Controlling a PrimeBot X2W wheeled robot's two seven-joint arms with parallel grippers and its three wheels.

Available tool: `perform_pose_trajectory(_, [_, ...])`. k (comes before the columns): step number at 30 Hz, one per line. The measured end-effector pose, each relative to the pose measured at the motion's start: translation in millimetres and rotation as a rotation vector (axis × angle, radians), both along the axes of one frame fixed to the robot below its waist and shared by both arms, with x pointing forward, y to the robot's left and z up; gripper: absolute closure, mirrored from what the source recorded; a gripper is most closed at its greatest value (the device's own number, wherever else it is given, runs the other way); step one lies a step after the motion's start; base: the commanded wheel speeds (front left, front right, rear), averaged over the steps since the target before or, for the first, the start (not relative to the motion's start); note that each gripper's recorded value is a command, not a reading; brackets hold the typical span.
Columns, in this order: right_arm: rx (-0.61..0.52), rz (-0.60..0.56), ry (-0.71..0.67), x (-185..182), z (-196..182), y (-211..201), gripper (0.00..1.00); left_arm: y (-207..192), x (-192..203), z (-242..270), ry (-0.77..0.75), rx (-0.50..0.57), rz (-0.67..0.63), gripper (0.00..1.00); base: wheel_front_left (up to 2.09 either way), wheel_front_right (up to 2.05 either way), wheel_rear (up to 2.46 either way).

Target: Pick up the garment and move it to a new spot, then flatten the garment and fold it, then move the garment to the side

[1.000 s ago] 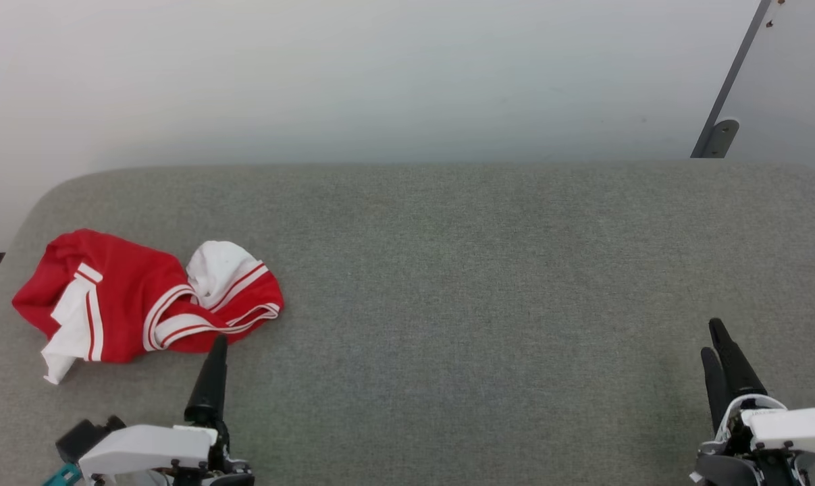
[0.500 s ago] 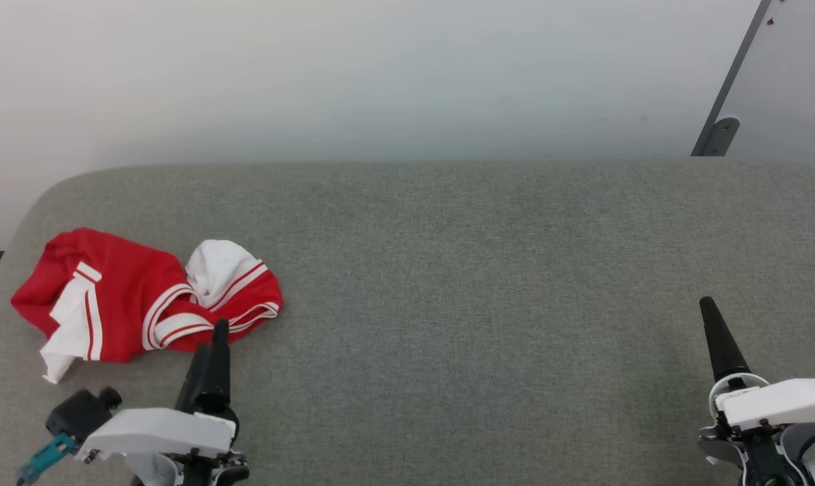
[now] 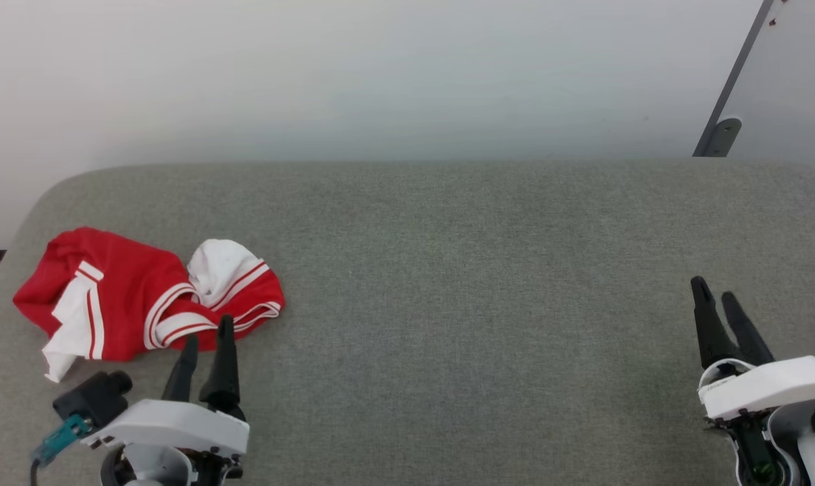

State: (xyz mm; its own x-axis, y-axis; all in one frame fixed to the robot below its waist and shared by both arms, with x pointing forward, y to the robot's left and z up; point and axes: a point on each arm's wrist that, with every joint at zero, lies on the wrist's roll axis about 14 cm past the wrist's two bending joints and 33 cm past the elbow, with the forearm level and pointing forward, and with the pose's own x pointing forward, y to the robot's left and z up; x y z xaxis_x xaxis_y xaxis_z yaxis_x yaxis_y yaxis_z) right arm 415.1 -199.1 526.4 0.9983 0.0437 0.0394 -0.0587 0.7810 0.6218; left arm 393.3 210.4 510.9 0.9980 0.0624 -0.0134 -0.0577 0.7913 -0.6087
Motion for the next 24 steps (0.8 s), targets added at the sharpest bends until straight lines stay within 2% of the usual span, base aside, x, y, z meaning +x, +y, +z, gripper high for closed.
perform_pose_trajectory(12, [-0.249, 0.019, -0.035, 6, 7, 3, 0.0, -2, 0, 6, -0.015, 0.217, -0.022, 0.0, 0.0, 0.0, 0.0])
perform_pose_trajectory(24, [-0.384, 0.019, -0.075, 11, 14, 6, 0.0, -4, 3, 15, -0.051, 0.366, -0.027, 0.0, 0.0, 0.0, 0.0])
